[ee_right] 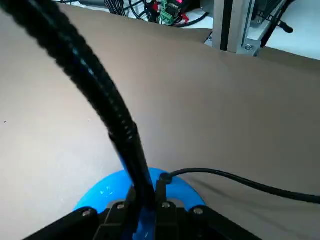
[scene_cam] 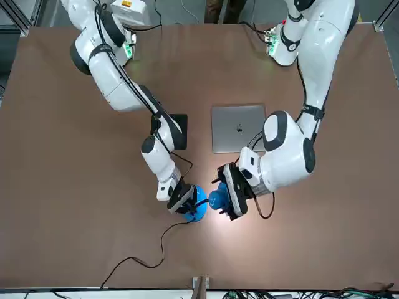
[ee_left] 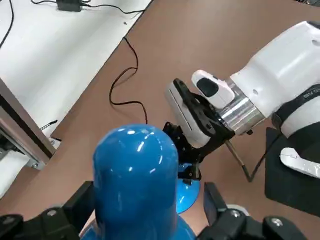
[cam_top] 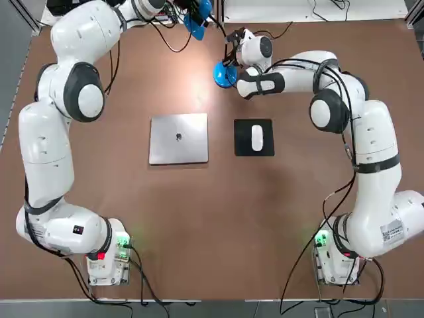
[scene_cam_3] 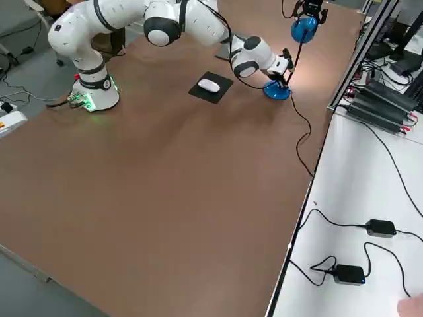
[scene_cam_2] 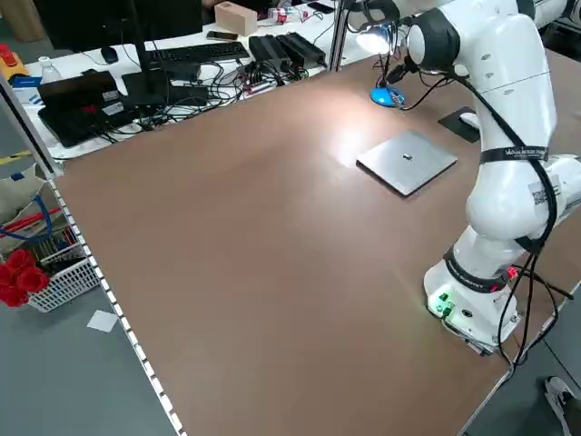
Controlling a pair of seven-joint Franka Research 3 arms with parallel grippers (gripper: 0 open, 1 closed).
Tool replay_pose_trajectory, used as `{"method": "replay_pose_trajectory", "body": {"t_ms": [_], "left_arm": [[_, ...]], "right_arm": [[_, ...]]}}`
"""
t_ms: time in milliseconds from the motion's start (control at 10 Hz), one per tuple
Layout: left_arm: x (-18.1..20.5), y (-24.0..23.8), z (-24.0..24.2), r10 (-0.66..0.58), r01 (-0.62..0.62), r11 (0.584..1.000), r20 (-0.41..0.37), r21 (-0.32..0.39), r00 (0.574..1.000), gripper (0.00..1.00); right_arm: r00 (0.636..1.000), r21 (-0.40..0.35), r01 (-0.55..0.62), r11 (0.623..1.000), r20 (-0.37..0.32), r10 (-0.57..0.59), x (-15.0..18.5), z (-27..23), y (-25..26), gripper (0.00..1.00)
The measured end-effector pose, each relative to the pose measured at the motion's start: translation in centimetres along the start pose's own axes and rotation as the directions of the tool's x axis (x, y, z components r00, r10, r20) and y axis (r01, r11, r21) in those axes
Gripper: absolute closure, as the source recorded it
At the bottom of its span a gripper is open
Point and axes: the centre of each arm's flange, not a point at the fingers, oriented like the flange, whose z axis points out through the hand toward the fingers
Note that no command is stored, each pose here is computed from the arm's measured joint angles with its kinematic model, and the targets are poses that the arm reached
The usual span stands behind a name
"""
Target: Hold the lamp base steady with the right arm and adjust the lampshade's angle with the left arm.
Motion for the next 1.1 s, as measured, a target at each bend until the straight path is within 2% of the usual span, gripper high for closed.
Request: {"method": "replay_pose_trajectory", "body": {"t_ms": [600, 800, 1000, 1100], "left_arm": [[0.9, 0.95, 0.52, 0.037, -0.037, 0.999, -0.017, -0.014, 0.999, 0.06], [0.86, 0.9, 0.51, 0.037, -0.037, 0.999, -0.017, -0.013, 0.999, 0.11], [0.84, 0.8, 0.4, 0.036, -0.036, 0.999, -0.019, -0.01, 0.999, 0.22], [0.84, 0.79, 0.38, 0.036, -0.036, 0.999, -0.019, -0.009, 0.999, 0.24]], "right_arm": [[1.0, -0.001, 0.003, 1.0, -0.001, -0.003, -0.04, 0.02, -0.01, 0.85], [1.0, -0.002, 0.005, 1.0, -0.002, -0.005, -0.07, 0.04, -0.03, 0.85], [1.0, -0.003, 0.009, 1.0, -0.003, -0.009, -0.09, 0.05, -0.05, 0.85], [1.0, -0.005, 0.012, 1.0, -0.004, -0.012, -0.11, 0.06, -0.07, 0.85]]}}
